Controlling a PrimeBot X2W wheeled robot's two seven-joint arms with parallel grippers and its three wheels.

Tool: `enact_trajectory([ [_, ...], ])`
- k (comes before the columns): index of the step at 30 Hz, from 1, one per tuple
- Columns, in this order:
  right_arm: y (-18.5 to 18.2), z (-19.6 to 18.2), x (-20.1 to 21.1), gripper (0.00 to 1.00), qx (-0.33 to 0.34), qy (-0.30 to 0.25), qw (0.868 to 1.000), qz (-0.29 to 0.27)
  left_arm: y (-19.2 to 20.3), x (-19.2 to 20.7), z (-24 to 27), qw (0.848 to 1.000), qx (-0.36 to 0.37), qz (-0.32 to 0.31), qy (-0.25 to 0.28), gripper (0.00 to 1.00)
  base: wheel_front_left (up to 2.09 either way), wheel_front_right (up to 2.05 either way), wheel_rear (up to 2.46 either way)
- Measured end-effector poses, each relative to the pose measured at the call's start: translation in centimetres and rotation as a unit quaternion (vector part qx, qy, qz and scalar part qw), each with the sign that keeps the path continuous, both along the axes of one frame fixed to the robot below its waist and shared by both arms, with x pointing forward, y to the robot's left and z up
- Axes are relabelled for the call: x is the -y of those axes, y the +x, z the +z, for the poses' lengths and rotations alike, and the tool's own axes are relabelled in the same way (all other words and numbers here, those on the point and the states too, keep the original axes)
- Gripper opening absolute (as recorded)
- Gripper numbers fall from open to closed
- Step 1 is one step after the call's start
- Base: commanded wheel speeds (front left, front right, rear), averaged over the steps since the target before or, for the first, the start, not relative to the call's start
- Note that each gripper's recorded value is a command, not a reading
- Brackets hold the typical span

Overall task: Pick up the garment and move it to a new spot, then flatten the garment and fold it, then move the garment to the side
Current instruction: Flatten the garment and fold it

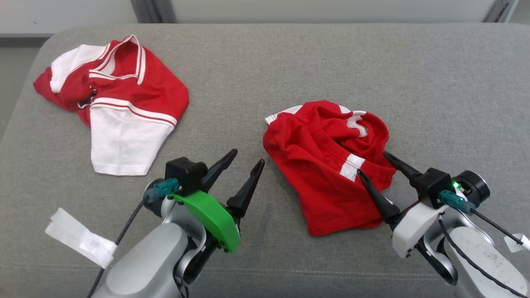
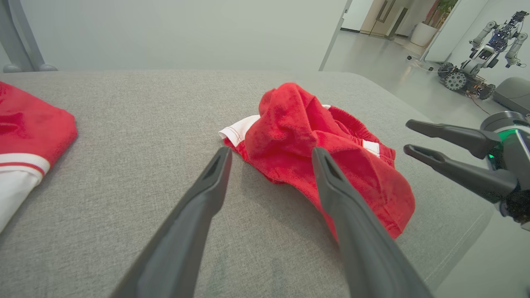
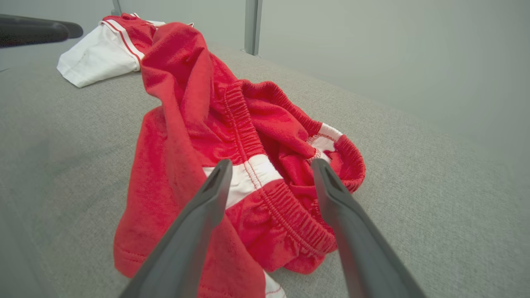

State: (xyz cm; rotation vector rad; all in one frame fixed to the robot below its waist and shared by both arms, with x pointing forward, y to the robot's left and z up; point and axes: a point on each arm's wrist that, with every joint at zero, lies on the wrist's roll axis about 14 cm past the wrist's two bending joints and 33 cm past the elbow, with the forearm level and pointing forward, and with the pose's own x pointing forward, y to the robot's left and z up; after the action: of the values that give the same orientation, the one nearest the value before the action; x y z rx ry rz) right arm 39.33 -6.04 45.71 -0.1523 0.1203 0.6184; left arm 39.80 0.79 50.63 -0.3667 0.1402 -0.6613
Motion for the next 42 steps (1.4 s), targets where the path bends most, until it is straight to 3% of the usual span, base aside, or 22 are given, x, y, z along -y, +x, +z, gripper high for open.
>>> enact_trajectory([
  [4, -0.7, -1.1, -0.7, 1.00, -0.033, -0.015, 0.999, 0.021, -2.1, -1.1, -0.2, 0.999, -0.014, 0.028, -0.016, 1.00, 0.00, 0.00, 0.00],
  [14, -0.4, -0.9, -3.4, 1.00, -0.045, -0.069, 0.991, 0.104, -4.3, -2.9, 0.9, 0.996, -0.015, 0.076, -0.055, 1.00, 0.00, 0.00, 0.00],
  [21, 1.6, -0.2, -3.5, 1.00, -0.052, -0.068, 0.990, 0.111, -4.6, -4.2, 1.2, 0.992, -0.016, 0.104, -0.069, 1.00, 0.00, 0.00, 0.00],
  [33, 0.2, -4.1, -3.4, 1.00, -0.145, -0.064, 0.980, 0.117, -4.1, -6.0, 0.8, 0.990, -0.019, 0.127, -0.061, 1.00, 0.00, 0.00, 0.00],
  [42, 1.5, -4.7, -1.1, 1.00, -0.151, -0.089, 0.980, 0.099, -3.9, -5.6, 0.9, 0.991, -0.020, 0.119, -0.066, 1.00, 0.00, 0.00, 0.00],
])
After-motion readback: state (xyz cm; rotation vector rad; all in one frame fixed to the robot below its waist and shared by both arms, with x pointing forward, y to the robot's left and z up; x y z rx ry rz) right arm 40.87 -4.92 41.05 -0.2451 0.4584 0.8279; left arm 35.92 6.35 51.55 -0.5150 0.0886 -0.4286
